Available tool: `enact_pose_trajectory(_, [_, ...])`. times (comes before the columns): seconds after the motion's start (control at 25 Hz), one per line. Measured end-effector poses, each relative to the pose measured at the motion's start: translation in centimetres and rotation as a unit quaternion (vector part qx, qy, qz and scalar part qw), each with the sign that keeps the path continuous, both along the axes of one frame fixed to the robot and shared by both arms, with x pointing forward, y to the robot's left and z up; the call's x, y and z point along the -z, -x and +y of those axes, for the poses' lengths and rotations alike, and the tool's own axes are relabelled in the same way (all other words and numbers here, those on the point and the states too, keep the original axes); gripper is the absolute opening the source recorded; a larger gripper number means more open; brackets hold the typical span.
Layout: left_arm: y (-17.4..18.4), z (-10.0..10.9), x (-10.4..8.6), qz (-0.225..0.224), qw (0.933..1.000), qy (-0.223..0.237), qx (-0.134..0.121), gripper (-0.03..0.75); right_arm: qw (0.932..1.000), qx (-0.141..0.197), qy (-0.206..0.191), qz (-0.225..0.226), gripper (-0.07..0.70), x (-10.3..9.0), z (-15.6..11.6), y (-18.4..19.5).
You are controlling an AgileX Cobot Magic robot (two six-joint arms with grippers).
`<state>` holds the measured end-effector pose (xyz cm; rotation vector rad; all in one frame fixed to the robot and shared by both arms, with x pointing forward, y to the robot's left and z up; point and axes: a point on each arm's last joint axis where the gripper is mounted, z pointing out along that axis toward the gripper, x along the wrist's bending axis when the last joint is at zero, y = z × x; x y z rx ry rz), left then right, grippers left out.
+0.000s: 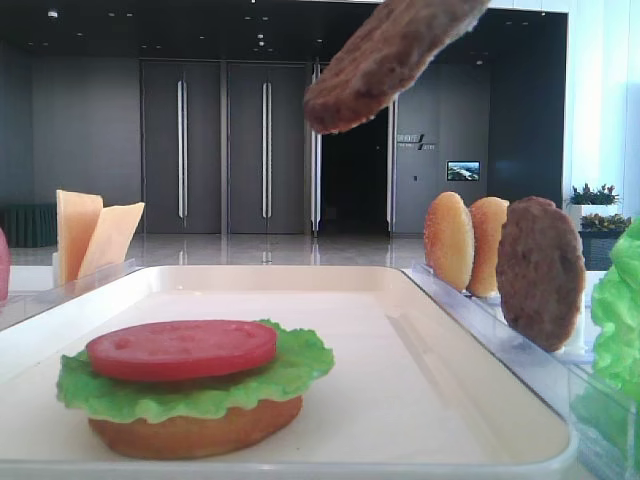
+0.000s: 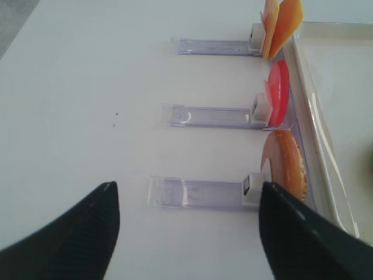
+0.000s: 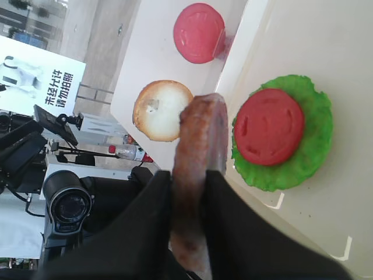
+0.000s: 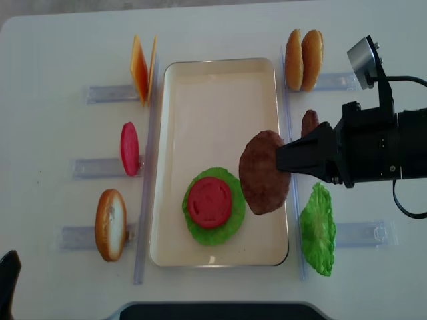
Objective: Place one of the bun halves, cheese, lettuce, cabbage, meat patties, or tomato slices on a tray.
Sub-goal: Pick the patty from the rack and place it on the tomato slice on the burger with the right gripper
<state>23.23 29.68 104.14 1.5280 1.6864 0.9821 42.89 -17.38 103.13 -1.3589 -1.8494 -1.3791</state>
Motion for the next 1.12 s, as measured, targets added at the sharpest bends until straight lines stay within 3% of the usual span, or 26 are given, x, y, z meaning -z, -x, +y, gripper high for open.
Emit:
enact_pose_trajectory(0.52, [0.0, 0.0, 0.0, 0.000, 1.0000, 0.000, 0.000, 0.573, 0.9972, -0.033, -0.033, 0.059, 0.156, 4.5, 4.3, -1.5])
enact_pose_trajectory(0.76, [0.0, 0.0, 0.0, 0.000, 1.0000, 0.000, 0.000, 0.573, 0.9963, -0.025, -0.044, 0.069, 0.156, 5.8, 5.3, -2.0])
enact_pose_trajectory(1.12, [0.0, 0.0, 0.0, 0.000, 1.0000, 0.000, 0.000, 0.573, 0.9967, -0.047, -0.026, 0.061, 0.156, 6.6, 8.0, -2.6])
